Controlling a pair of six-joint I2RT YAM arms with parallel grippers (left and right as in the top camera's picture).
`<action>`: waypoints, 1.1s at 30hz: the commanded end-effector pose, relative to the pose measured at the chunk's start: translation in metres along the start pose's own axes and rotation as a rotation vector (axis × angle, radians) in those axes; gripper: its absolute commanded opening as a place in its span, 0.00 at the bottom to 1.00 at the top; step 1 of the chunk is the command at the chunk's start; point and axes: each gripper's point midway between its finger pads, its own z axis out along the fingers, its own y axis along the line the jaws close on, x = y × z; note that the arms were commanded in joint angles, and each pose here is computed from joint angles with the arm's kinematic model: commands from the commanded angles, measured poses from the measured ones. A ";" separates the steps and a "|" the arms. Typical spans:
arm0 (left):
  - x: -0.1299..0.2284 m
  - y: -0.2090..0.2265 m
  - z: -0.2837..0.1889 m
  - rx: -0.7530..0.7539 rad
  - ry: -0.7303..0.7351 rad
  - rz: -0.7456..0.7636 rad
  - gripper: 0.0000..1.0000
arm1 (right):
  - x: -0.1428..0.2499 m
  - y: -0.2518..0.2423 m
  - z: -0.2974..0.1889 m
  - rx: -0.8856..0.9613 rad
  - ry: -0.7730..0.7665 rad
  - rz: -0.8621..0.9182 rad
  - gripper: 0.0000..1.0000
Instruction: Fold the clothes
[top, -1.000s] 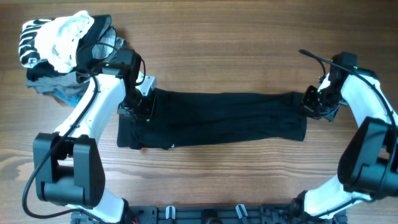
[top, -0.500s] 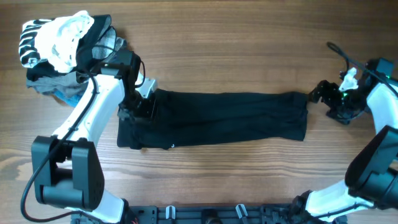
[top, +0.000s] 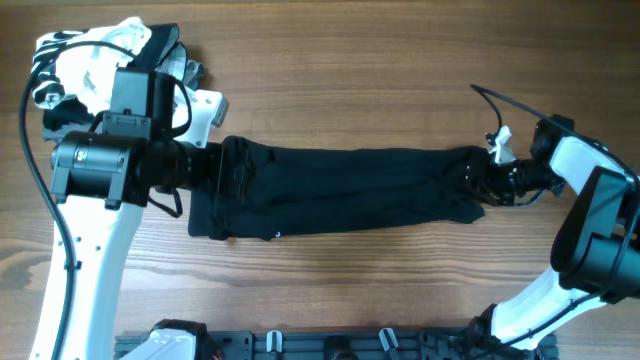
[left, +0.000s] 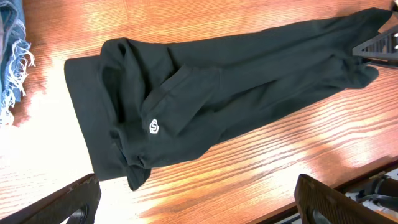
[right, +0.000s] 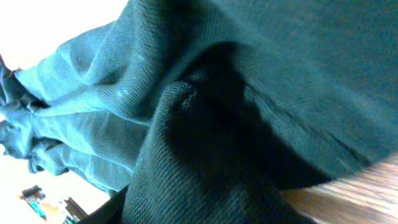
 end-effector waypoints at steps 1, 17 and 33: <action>0.001 -0.003 -0.006 0.014 -0.009 0.002 1.00 | -0.001 -0.010 0.004 0.048 0.016 0.084 0.12; 0.008 -0.006 -0.008 0.030 0.017 -0.012 1.00 | -0.036 0.066 -0.093 0.523 -0.285 0.004 0.05; 0.006 -0.006 -0.008 0.030 0.009 -0.010 1.00 | -0.014 0.119 -0.021 0.489 -0.188 -0.096 0.52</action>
